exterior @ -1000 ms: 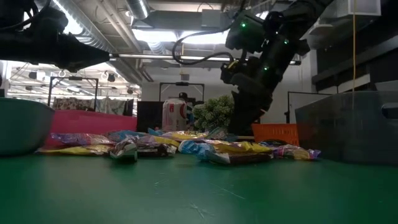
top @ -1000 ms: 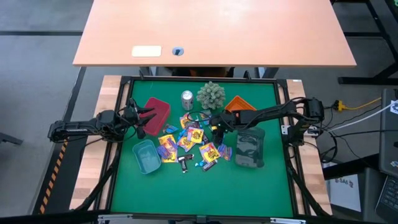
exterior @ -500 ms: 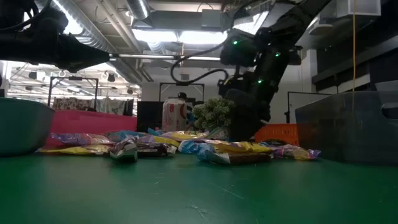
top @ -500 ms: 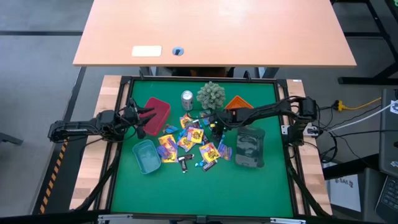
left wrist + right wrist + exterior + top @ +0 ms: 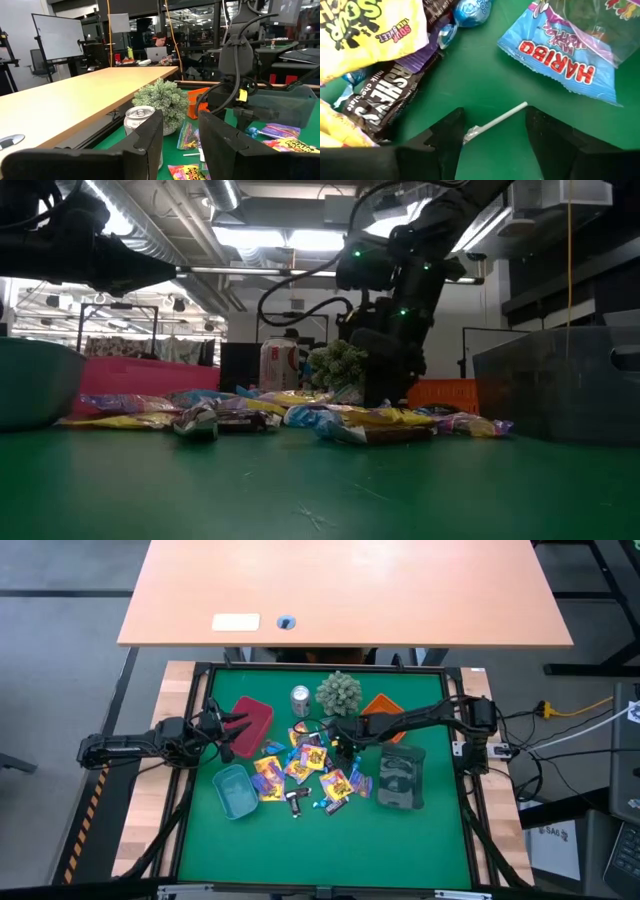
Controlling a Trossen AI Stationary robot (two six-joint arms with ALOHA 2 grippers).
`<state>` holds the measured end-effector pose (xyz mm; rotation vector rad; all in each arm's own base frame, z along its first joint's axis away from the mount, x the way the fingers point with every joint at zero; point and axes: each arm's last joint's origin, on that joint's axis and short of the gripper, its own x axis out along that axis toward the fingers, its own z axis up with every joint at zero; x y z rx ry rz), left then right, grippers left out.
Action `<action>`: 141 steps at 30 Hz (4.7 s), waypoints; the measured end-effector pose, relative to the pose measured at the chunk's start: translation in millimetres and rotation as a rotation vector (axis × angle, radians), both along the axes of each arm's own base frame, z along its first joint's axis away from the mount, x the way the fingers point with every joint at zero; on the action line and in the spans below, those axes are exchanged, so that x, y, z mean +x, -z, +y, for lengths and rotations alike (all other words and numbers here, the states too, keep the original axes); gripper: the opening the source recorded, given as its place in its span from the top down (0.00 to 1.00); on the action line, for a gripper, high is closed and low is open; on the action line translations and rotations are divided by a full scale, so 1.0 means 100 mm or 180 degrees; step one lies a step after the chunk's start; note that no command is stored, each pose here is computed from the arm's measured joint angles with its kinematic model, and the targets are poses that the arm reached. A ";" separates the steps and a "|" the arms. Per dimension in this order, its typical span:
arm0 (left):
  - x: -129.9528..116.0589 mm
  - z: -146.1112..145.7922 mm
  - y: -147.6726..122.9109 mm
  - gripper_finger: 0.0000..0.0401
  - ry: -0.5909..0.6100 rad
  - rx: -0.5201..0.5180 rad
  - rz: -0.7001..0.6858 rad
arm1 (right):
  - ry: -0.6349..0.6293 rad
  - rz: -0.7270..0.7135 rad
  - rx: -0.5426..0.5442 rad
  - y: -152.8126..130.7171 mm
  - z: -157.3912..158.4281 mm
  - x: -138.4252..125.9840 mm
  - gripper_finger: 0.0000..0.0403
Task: Sort candy
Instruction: Put the blue candy into the orange bin, then put the brown chocolate candy into the black bin
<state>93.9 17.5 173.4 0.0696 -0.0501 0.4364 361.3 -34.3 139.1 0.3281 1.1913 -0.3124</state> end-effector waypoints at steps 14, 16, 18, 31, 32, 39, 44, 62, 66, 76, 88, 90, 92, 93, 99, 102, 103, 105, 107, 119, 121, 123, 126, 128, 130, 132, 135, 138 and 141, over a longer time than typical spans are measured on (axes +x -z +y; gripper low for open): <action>0.00 0.00 0.00 0.71 0.0006 -0.0001 -0.0001 | -0.0234 -0.0031 0.0294 -0.01 0.03 0.01 0.87; 0.00 0.00 0.00 0.71 0.0007 -0.0002 -0.0001 | -0.0315 -0.0042 0.0346 -0.01 0.04 0.01 0.93; 0.00 0.00 0.00 0.71 0.0006 -0.0002 -0.0001 | -0.0347 -0.0051 0.0400 -0.01 0.04 0.01 0.97; 0.00 0.00 0.00 0.71 0.0006 -0.0002 -0.0001 | -0.0572 -0.0073 0.0342 -0.03 0.05 0.00 0.99; 0.00 0.00 0.00 0.71 0.0006 -0.0002 -0.0001 | -0.0578 -0.0072 0.0342 -0.03 0.05 0.00 0.99; 0.00 0.00 0.00 0.71 0.0006 -0.0003 -0.0002 | -0.0643 -0.0017 0.0384 -0.09 0.06 0.00 1.00; 0.00 0.00 0.00 0.71 0.0005 -0.0003 -0.0002 | -0.0823 0.0059 0.0354 -0.24 0.05 0.05 1.00; 0.00 0.00 0.00 0.71 0.0006 -0.0004 -0.0003 | -0.1598 0.0537 0.0234 -0.99 0.05 -0.06 1.00; 0.00 0.00 0.00 0.71 0.0004 -0.0003 -0.0011 | -0.1571 0.0521 0.0199 -1.15 -0.01 -0.22 1.00; 0.00 0.00 0.00 0.71 0.0005 -0.0001 -0.0013 | -0.1288 0.0375 0.0079 -1.23 -0.24 -0.68 1.00; 0.00 0.00 0.00 0.71 0.0004 0.0001 -0.0012 | -0.0881 0.0763 -0.0342 -0.96 -0.50 -0.88 0.99; 0.00 0.00 0.00 0.71 0.0004 0.0000 -0.0013 | -0.0830 0.0775 -0.0374 -0.96 -0.53 -0.89 0.98; 0.00 0.00 0.00 0.71 0.0005 0.0001 -0.0012 | -0.0808 0.0787 -0.0378 -0.96 -0.55 -0.90 0.98; 0.00 0.00 0.00 0.71 0.0004 0.0001 -0.0012 | -0.0806 0.0785 -0.0382 -0.96 -0.55 -0.90 0.98; 0.00 0.00 0.00 0.71 0.0005 0.0002 -0.0012 | -0.0802 0.0805 -0.0435 -0.96 -0.55 -0.90 0.98; 0.00 0.00 0.00 0.71 0.0005 0.0002 -0.0011 | -0.0801 0.0806 -0.0436 -0.96 -0.55 -0.90 0.98; 0.00 0.00 0.00 0.71 0.0004 0.0002 -0.0011 | -0.0800 0.0807 -0.0438 -0.96 -0.55 -0.90 0.98; 0.00 0.00 0.00 0.71 0.0004 0.0002 -0.0012 | -0.0800 0.0807 -0.0438 -0.96 -0.55 -0.90 0.98; 0.00 0.00 0.00 0.71 0.0004 0.0002 -0.0010 | -0.0800 0.0807 -0.0439 -0.96 -0.55 -0.90 0.98; 0.00 0.00 0.00 0.71 0.0005 0.0002 -0.0011 | -0.0737 0.0916 -0.0656 -0.96 -0.57 -0.91 0.95; 0.00 0.00 0.00 0.71 0.0004 0.0002 -0.0012 | -0.0738 0.0916 -0.0656 -0.96 -0.57 -0.91 0.91; 0.00 0.00 0.00 0.71 0.0004 0.0002 -0.0011 | -0.0738 0.0916 -0.0656 -0.96 -0.57 -0.91 0.86; 0.00 0.00 0.00 0.71 0.0005 0.0002 -0.0011 | -0.0738 0.0916 -0.0656 -0.96 -0.57 -0.91 0.79; 0.00 0.00 0.00 0.71 0.0004 0.0002 -0.0011 | -0.0738 0.0916 -0.0656 -0.96 -0.57 -0.91 0.75; 0.00 0.00 0.00 0.71 0.0004 0.0002 -0.0012 | -0.0738 0.0916 -0.0656 -0.96 -0.57 -0.91 0.72; 0.00 0.00 0.00 0.71 0.0005 0.0002 -0.0012 | -0.0738 0.0915 -0.0655 -0.96 -0.57 -0.91 0.70; 0.00 0.00 0.00 0.71 0.0004 0.0001 -0.0012 | -0.0738 0.0915 -0.0655 -0.96 -0.57 -0.91 0.70; 0.00 0.00 0.00 0.71 0.0005 0.0002 -0.0012 | -0.0738 0.0915 -0.0654 -0.96 -0.57 -0.91 0.70; 0.00 0.00 0.00 0.71 0.0004 0.0001 -0.0011 | -0.0740 0.0910 -0.0648 -0.96 -0.57 -0.91 0.70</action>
